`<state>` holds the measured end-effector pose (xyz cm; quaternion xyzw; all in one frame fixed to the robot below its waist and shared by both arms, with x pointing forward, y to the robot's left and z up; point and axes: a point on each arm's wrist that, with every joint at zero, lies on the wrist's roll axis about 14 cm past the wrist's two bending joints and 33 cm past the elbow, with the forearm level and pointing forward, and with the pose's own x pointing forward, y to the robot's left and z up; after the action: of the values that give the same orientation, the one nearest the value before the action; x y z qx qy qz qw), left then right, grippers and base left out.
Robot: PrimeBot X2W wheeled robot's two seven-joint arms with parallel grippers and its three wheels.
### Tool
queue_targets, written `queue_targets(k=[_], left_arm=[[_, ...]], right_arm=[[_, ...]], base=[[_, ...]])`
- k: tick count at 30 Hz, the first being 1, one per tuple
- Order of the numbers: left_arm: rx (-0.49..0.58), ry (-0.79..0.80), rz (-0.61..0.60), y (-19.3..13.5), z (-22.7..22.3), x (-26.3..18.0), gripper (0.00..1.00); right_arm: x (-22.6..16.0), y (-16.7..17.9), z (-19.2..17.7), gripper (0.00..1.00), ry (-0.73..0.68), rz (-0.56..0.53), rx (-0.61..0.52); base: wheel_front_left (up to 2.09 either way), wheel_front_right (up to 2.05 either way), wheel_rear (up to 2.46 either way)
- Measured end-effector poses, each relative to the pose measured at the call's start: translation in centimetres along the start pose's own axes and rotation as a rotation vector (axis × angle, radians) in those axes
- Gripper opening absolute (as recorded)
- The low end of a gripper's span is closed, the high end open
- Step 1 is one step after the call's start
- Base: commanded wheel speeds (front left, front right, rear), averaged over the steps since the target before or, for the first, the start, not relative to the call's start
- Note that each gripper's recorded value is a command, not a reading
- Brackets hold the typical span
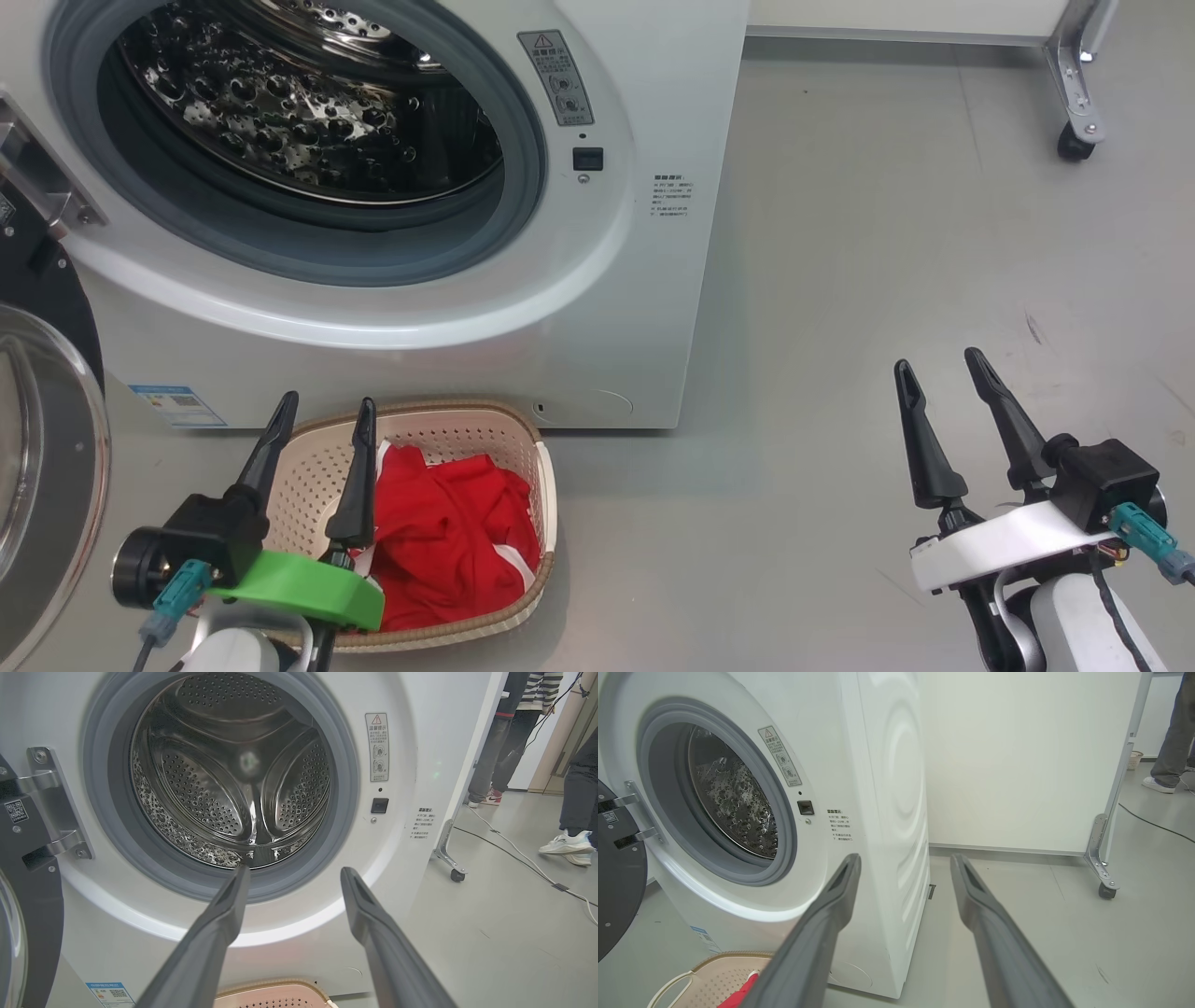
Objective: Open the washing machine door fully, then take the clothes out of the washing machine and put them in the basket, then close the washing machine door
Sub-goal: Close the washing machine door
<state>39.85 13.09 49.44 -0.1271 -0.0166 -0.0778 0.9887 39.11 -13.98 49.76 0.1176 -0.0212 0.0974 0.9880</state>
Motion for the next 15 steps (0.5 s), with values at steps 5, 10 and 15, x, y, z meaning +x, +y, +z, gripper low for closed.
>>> queue_targets(k=[5,10,15], left_arm=[[0.000,-0.002,0.006,0.09,0.05,0.01,1.00],[0.000,-0.004,0.010,0.18,0.10,0.04,1.00],[-0.001,-0.005,0.018,0.38,0.12,0.06,1.00]], right_arm=[[0.02,0.03,-0.07,1.00,0.002,0.001,0.001],[0.08,0.04,-0.18,1.00,0.005,0.001,0.002],[0.09,0.06,-0.32,1.00,0.008,0.001,0.003]], base=[[-0.84,0.84,0.00],[-1.05,1.05,0.00],[-1.25,1.25,0.00]])
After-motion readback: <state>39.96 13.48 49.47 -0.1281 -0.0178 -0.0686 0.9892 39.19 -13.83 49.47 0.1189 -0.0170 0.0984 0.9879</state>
